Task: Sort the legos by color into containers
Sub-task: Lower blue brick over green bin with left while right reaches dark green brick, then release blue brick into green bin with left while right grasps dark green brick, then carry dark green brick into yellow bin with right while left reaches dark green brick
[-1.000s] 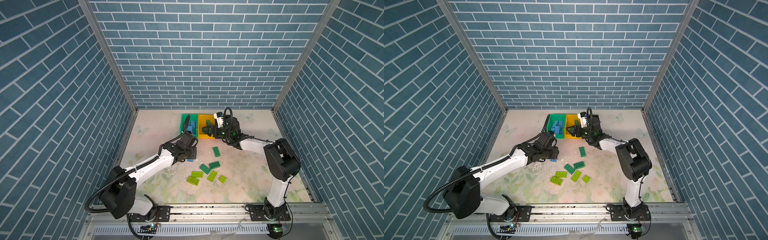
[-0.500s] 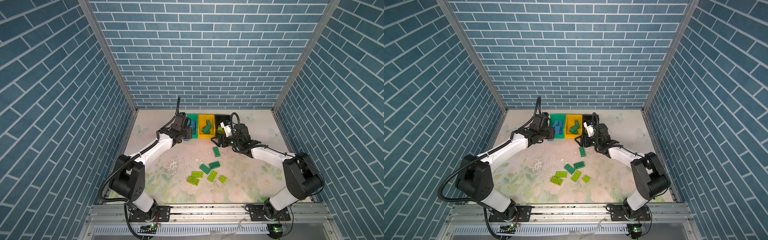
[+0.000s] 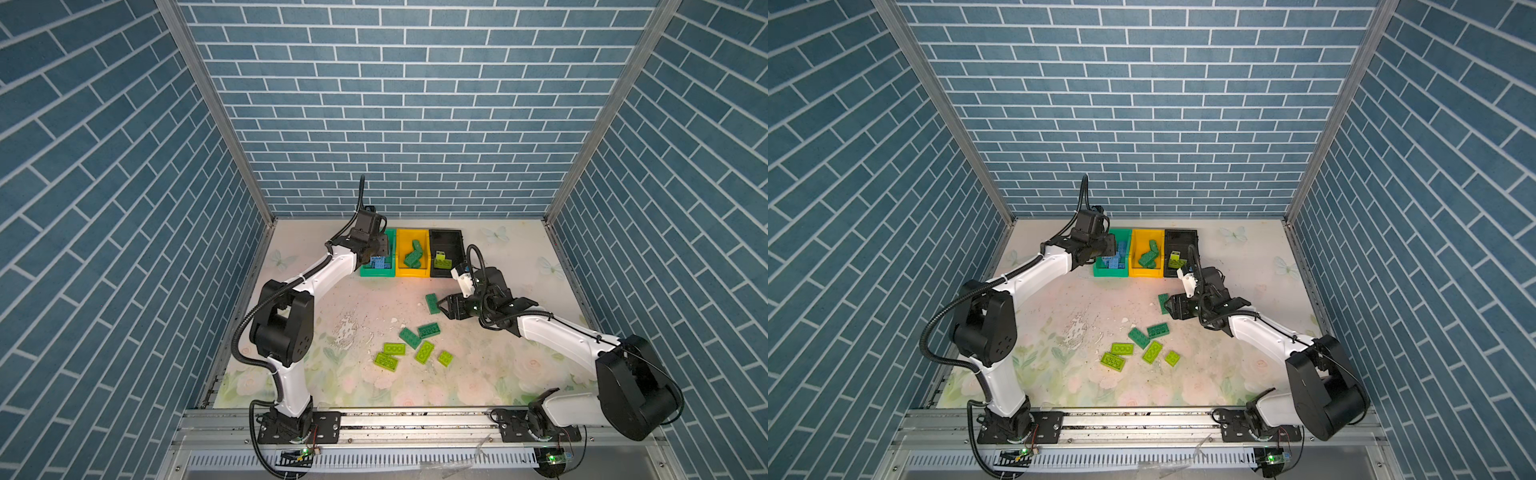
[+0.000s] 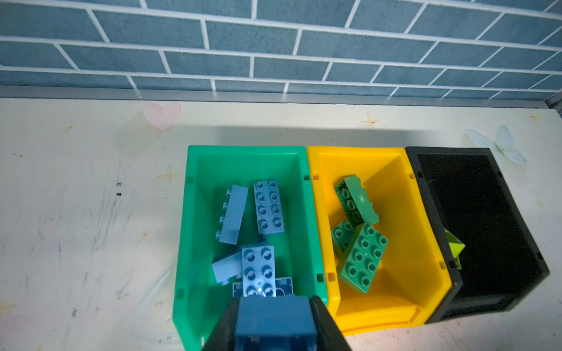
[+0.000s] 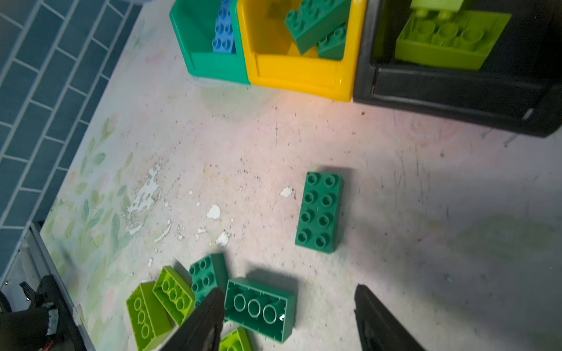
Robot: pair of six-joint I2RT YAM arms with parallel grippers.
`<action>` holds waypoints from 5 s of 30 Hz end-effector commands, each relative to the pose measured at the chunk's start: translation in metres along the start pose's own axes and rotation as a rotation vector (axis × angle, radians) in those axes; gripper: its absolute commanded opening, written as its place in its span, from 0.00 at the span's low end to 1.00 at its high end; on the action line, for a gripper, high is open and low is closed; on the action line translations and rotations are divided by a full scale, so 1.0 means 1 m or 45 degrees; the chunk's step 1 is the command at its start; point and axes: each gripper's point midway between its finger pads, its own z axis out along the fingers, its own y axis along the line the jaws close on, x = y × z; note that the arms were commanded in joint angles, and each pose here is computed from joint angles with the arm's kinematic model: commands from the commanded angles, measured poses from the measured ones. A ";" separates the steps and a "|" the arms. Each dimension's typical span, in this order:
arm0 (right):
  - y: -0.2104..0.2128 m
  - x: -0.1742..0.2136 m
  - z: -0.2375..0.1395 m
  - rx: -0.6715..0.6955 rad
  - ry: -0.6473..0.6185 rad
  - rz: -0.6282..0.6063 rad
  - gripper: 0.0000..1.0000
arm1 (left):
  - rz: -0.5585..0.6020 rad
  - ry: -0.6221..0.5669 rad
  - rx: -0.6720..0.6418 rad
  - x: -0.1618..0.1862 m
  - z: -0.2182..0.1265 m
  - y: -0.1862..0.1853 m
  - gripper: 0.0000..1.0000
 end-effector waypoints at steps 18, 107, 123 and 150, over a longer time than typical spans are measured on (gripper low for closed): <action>0.018 0.057 0.022 0.169 0.191 -0.070 0.75 | -0.005 -0.004 -0.115 -0.030 0.065 0.036 0.28; 0.010 -0.080 0.043 0.013 -0.168 0.090 0.37 | 0.161 0.131 0.292 0.100 -0.055 -0.044 0.67; -0.014 -0.185 0.079 -0.290 -0.377 0.207 0.38 | 0.405 0.215 0.341 0.168 -0.095 -0.065 0.67; -0.050 -0.222 0.135 -0.190 -0.362 0.247 0.65 | 0.747 0.370 0.383 0.269 -0.102 -0.103 0.77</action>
